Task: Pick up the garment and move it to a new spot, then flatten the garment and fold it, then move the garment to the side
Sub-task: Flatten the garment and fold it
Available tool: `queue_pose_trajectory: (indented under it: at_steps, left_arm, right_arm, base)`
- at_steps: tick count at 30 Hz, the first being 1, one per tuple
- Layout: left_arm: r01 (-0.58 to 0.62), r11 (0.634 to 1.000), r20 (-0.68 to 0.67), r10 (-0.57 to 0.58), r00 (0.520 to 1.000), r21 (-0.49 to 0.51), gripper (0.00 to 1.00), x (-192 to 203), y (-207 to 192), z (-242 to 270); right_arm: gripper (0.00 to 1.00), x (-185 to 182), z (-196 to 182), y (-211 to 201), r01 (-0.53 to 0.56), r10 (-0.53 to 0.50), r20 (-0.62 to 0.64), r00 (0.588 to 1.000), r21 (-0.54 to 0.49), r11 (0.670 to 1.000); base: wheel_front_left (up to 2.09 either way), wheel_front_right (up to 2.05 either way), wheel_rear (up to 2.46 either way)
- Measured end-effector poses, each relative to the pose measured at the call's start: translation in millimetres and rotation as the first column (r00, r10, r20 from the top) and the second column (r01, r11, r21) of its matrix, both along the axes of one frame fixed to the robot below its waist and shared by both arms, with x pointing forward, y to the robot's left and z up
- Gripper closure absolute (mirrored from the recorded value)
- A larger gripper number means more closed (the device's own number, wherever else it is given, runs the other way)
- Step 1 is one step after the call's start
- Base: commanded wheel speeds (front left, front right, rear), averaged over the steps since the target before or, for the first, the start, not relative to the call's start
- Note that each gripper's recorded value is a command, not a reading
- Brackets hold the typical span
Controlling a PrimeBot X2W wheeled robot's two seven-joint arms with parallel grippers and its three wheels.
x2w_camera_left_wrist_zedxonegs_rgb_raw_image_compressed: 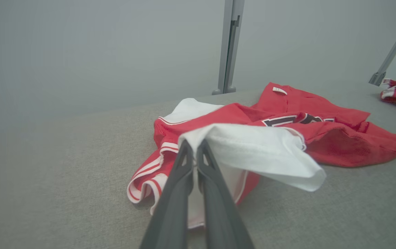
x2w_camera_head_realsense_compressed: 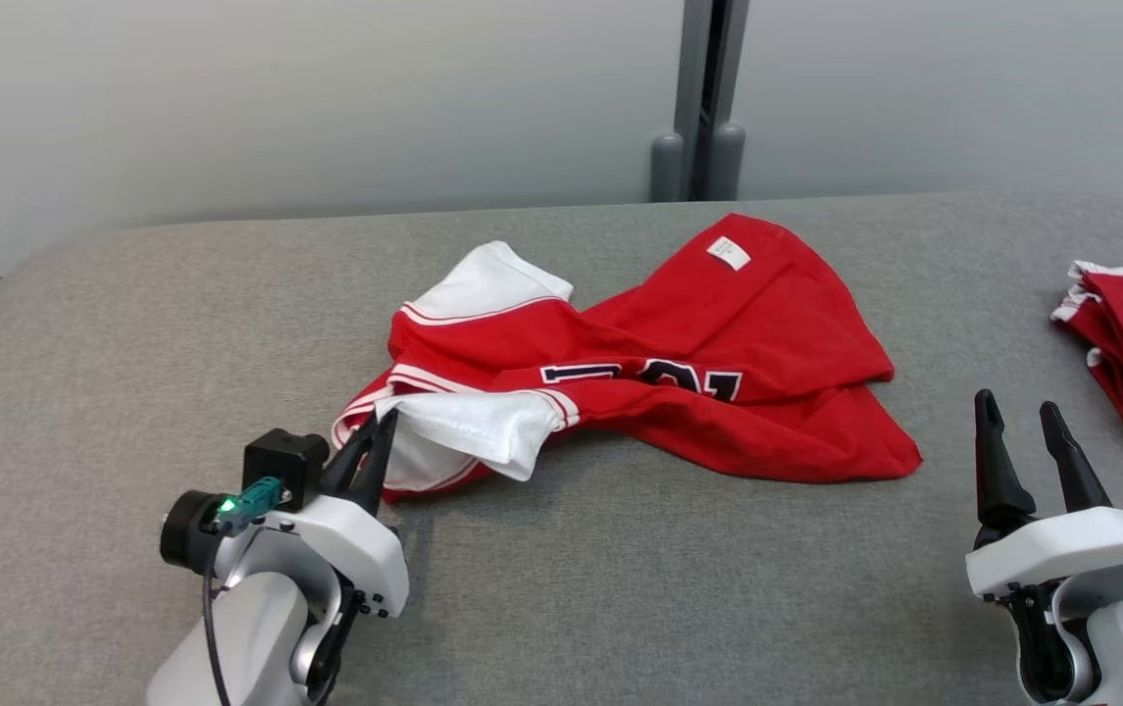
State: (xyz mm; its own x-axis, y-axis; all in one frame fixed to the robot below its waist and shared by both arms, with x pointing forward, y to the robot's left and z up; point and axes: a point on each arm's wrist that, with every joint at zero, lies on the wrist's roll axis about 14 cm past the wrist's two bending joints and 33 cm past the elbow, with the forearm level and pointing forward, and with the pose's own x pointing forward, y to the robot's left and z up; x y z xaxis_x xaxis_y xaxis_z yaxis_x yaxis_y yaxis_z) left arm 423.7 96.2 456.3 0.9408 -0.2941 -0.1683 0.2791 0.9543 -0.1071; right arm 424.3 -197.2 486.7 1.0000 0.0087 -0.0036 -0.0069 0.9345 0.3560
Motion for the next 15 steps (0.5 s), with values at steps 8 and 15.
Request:
queue_pose_trajectory:
  at_steps: [8,15]
  left_arm:
    - [-0.132,0.991,0.150,0.126,0.981,0.031,1.00,-10.5,62.4,43.3]
    - [-0.088,0.990,0.021,0.086,0.996,0.107,1.00,-55.7,72.7,6.5]
  right_arm:
    - [0.00,3.8,2.3,30.8,-0.067,0.067,0.005,0.998,0.010,0.998]
    - [0.00,6.1,2.1,49.2,-0.103,0.103,0.000,0.995,0.009,0.995]
  base:
    - [0.00,0.00,0.00]
    - [0.00,0.00,0.00]
